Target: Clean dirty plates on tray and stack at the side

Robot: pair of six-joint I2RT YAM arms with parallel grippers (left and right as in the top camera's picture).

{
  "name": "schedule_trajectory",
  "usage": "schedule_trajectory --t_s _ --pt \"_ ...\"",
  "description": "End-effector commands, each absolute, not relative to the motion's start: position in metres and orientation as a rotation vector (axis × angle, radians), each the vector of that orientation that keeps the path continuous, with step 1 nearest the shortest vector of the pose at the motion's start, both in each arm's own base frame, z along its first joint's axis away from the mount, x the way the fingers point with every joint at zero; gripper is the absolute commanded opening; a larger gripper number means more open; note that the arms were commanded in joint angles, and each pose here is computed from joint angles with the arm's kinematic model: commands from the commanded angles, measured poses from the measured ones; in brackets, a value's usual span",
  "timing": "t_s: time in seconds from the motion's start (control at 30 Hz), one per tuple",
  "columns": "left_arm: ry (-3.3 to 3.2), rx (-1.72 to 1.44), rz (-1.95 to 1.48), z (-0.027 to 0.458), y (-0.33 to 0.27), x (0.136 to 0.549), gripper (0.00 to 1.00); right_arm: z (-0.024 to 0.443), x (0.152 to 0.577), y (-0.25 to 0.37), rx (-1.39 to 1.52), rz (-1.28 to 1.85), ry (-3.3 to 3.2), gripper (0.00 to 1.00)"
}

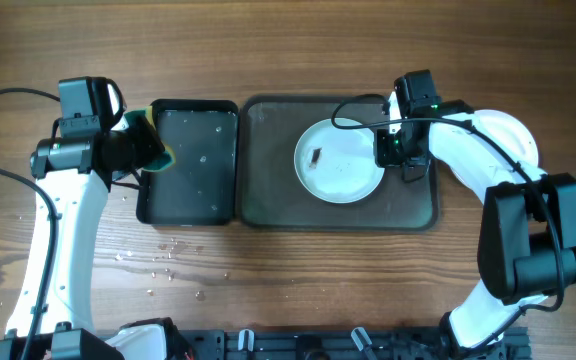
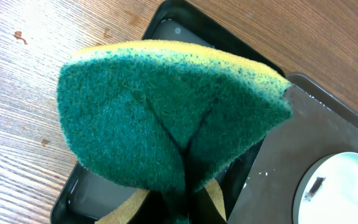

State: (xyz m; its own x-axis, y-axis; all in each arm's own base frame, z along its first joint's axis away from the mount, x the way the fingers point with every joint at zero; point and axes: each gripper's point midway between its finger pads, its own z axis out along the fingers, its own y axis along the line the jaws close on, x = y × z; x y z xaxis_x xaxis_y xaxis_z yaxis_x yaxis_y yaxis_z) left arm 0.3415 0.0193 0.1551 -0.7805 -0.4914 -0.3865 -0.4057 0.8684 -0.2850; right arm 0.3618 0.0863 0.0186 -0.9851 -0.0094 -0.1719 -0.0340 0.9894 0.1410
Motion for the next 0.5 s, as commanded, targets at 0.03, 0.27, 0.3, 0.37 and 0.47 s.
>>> schedule_trajectory --t_s 0.03,0.27,0.3,0.37,0.47 --pt "2.576 -0.659 -0.269 0.1566 0.0186 0.3403 0.05 0.0087 0.3551 0.0896 -0.019 0.238 2.994 0.11" --pt "2.577 -0.658 -0.269 0.1566 0.0186 0.3403 0.05 0.0029 0.3552 0.0897 -0.019 0.237 3.004 0.08" --pt "2.577 -0.659 -0.27 0.1566 0.0185 0.3403 0.05 0.003 0.3559 0.0899 -0.019 0.238 3.001 0.07" --pt "2.576 -0.658 -0.27 0.1566 0.0185 0.3404 0.05 0.0031 0.3565 0.09 -0.019 0.239 2.999 0.06" --pt "2.572 -0.656 -0.269 0.1571 0.0187 0.3413 0.04 0.0033 0.3565 0.0914 -0.021 0.25 2.998 0.04"
